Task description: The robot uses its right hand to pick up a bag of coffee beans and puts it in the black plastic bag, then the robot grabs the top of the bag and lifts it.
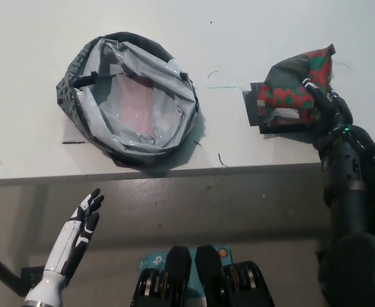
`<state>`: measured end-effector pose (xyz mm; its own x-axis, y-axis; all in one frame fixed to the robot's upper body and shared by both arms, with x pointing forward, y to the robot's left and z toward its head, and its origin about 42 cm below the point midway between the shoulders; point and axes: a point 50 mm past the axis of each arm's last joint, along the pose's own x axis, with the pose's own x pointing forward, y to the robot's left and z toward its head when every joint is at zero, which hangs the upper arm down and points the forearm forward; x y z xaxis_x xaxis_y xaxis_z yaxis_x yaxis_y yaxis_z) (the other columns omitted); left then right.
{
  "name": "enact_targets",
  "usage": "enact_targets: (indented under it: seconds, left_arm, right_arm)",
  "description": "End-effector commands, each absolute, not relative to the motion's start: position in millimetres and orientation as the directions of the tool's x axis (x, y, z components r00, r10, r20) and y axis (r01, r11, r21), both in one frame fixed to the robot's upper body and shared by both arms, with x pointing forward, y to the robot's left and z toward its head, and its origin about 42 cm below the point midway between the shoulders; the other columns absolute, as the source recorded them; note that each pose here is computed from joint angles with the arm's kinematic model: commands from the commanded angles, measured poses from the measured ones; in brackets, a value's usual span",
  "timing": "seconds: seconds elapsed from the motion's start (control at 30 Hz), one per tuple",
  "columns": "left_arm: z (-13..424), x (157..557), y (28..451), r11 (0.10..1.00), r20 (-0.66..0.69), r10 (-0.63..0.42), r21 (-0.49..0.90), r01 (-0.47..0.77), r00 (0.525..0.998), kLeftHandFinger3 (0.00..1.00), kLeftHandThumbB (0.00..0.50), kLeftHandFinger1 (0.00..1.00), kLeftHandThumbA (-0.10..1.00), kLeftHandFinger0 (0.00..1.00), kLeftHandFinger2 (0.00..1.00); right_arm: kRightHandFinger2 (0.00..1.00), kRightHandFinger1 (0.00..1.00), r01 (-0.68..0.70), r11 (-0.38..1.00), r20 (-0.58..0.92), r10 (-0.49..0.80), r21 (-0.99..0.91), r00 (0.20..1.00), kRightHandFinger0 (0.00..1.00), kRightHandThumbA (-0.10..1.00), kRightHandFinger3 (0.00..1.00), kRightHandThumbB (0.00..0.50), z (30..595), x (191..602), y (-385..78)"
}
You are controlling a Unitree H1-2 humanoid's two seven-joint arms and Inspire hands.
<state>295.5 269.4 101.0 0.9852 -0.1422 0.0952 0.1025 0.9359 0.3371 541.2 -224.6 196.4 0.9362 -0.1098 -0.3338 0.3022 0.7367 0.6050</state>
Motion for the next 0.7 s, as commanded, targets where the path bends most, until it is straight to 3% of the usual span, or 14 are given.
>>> enact_targets:
  seconds: [0.0,0.1,0.13,0.17,0.3,0.43,0.53,0.6,0.63,0.67]
  left_arm:
    - [113.6,298.8,271.4,0.924,0.153,-0.152,0.374,0.085,0.976,1.0,0.162,1.0,1.0,1.0,1.0]
    - [113.2,298.8,270.7,0.924,0.154,-0.153,0.372,0.086,0.976,1.0,0.169,1.0,1.0,1.0,1.0]
    - [113.1,298.9,270.7,0.924,0.154,-0.153,0.373,0.086,0.976,1.0,0.168,1.0,1.0,1.0,1.0]
    - [113.4,298.8,270.6,0.925,0.149,-0.15,0.369,0.086,0.977,1.0,0.176,1.0,1.0,1.0,1.0]
    - [113.4,299.0,270.0,0.926,0.149,-0.152,0.367,0.089,0.977,1.0,0.174,1.0,1.0,1.0,1.0]
    - [114.1,299.4,268.9,0.926,0.148,-0.156,0.367,0.093,0.976,1.0,0.174,1.0,1.0,1.0,1.0]
    - [113.0,299.7,269.1,0.926,0.148,-0.155,0.367,0.091,0.977,1.0,0.177,1.0,1.0,1.0,1.0]
    - [113.2,300.1,269.2,0.924,0.152,-0.159,0.371,0.093,0.976,1.0,0.175,1.0,1.0,1.0,1.0]
    - [113.4,300.3,268.9,0.923,0.15,-0.16,0.372,0.095,0.976,1.0,0.175,1.0,1.0,1.0,1.0]
    - [113.6,300.4,268.5,0.923,0.148,-0.161,0.373,0.096,0.976,1.0,0.177,1.0,1.0,1.0,1.0]
  right_arm:
    - [0.66,0.15,-0.054,0.386,-0.033,0.217,0.921,0.976,0.0,-0.1,1.0,0.135,289.9,560.1,-161.2]
    - [0.63,0.13,-0.096,0.419,-0.001,0.224,0.903,0.975,0.0,-0.1,0.95,0.13,302.2,559.7,-157.8]
    - [0.71,0.22,-0.098,0.422,0.001,0.224,0.901,0.975,0.0,-0.1,1.0,0.196,303.3,559.5,-157.5]
    - [0.63,0.12,-0.112,0.452,0.009,0.223,0.885,0.975,0.0,-0.1,1.0,0.131,311.5,559.5,-154.5]
    - [0.64,0.08,-0.171,0.517,0.044,0.249,0.838,0.967,0.0,-0.1,0.91,0.135,333.8,561.2,-145.6]
    - [0.67,0.08,-0.213,0.564,0.068,0.268,0.798,0.961,0.0,-0.1,1.0,0.126,353.0,562.2,-137.8]
    - [0.62,0.05,-0.229,0.588,0.076,0.273,0.776,0.959,0.0,-0.1,1.0,0.131,361.5,561.8,-134.3]
    - [0.6,0.04,-0.277,0.621,0.105,0.298,0.733,0.949,0.0,-0.1,1.0,0.105,374.5,561.4,-129.3]
    - [0.59,0.03,-0.286,0.629,0.112,0.302,0.723,0.947,0.0,-0.1,0.98,0.116,378.4,561.4,-128.4]
    - [0.58,0.03,-0.29,0.634,0.116,0.302,0.717,0.946,0.0,-0.1,0.86,0.129,380.9,561.2,-128.1]
